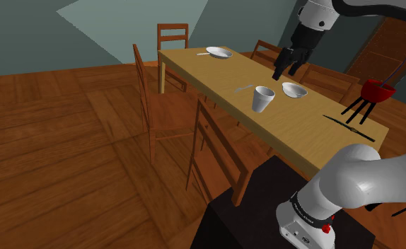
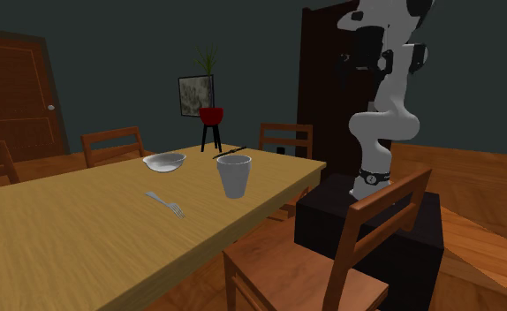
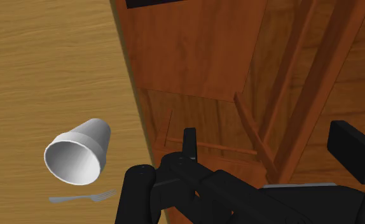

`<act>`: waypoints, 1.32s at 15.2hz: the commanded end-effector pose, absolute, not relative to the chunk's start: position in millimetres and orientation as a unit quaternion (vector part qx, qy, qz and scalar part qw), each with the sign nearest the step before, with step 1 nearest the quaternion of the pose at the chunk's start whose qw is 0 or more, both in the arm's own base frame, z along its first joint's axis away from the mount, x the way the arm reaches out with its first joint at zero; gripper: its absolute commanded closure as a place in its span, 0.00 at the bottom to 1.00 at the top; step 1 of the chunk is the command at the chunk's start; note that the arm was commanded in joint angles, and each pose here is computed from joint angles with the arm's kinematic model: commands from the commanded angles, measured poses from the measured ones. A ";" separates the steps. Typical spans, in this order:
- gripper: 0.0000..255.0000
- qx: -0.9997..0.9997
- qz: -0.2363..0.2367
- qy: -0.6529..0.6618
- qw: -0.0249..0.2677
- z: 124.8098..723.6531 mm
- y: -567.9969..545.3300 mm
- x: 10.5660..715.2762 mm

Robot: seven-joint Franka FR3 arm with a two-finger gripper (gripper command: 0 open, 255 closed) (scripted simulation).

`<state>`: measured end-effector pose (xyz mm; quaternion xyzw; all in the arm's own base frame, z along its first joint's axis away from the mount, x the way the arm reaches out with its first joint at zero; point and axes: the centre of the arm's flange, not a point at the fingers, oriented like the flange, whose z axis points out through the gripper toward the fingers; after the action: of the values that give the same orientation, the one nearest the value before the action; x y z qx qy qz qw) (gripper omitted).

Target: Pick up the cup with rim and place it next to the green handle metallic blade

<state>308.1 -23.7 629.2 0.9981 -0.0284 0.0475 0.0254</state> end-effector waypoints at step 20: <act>0.00 0.999 0.035 -0.016 0.034 492.4 -193.8 431.9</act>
<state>425.5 -184.7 501.0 0.9987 -0.0177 0.0350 0.0330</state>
